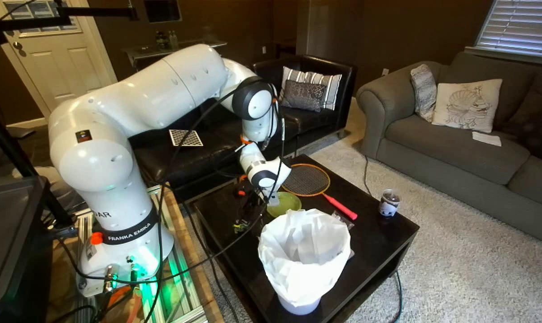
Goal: Flip the toy car
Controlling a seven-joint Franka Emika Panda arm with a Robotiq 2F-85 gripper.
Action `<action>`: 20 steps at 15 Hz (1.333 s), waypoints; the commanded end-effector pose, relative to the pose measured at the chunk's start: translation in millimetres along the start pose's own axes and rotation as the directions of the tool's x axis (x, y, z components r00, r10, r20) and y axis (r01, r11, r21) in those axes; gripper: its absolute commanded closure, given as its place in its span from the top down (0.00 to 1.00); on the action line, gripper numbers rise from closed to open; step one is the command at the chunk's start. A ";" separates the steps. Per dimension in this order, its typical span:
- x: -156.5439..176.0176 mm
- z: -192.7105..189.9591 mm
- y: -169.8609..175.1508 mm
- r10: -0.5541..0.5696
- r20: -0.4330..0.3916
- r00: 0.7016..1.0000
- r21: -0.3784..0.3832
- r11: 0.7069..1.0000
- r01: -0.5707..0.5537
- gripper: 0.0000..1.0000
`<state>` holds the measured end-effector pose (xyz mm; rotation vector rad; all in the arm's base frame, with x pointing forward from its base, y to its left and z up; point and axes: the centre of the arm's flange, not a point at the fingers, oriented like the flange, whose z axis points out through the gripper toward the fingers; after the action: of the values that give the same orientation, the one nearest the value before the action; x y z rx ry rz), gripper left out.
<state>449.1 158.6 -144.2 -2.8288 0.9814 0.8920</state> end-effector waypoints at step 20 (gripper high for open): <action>42.3 20.1 23.4 -0.137 0.067 0.988 0.025 0.991 0.135 0.68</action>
<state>445.9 117.8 -168.5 -2.8384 0.8052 0.9313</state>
